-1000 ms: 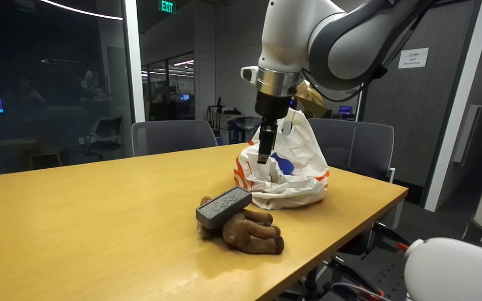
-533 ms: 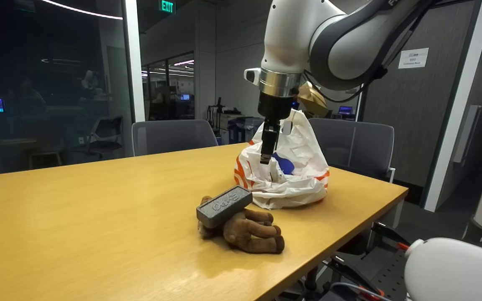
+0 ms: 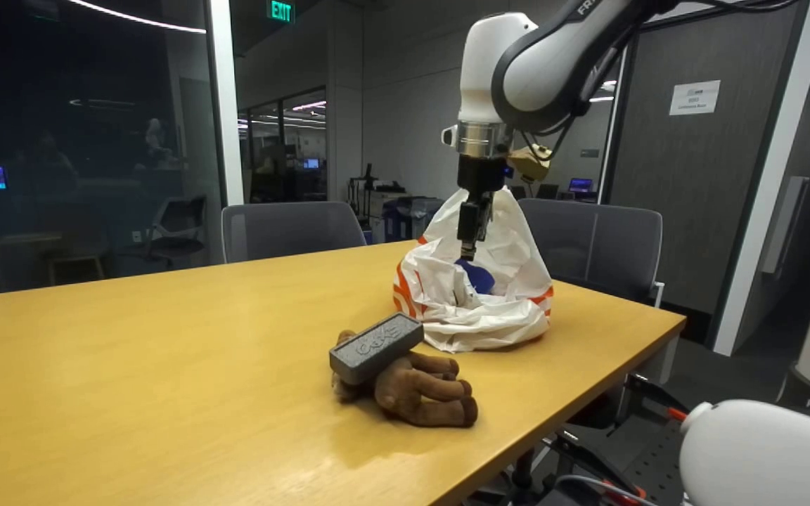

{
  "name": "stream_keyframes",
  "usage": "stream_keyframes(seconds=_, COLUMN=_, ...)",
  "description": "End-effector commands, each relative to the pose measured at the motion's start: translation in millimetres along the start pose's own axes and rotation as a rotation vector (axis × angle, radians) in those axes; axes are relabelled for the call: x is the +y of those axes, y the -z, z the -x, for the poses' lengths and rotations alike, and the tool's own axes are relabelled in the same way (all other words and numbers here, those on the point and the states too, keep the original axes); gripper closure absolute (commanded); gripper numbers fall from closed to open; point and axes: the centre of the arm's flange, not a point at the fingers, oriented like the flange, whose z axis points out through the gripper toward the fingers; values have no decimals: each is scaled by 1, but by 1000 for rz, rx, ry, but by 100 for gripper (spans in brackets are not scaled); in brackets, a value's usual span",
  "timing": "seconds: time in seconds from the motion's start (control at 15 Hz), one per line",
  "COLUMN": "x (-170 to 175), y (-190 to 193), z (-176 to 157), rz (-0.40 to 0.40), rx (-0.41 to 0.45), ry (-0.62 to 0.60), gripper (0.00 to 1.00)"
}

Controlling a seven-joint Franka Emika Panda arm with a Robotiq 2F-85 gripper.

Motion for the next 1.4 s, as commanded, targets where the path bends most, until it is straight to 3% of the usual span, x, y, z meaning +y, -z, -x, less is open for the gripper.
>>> stream_keyframes(seconds=0.0, x=32, y=-24, z=-14, rz=-153, rx=-21, ry=-86, gripper=0)
stream_keyframes(seconds=0.07, x=39, y=-33, z=-14, rz=-157, rx=-15, ry=-112, gripper=0)
stream_keyframes(seconds=0.47, x=76, y=-49, z=-10, rz=42, rx=44, ry=-191, gripper=0)
stream_keyframes(seconds=1.07, x=108, y=-99, z=-2, rz=28, rx=97, ry=-293, gripper=0)
stream_keyframes(seconds=1.2, x=112, y=-107, z=-5, rz=-26, rx=115, ry=-299, gripper=0)
stream_keyframes(seconds=1.33, x=115, y=-115, z=-7, rz=-25, rx=121, ry=-338, gripper=0)
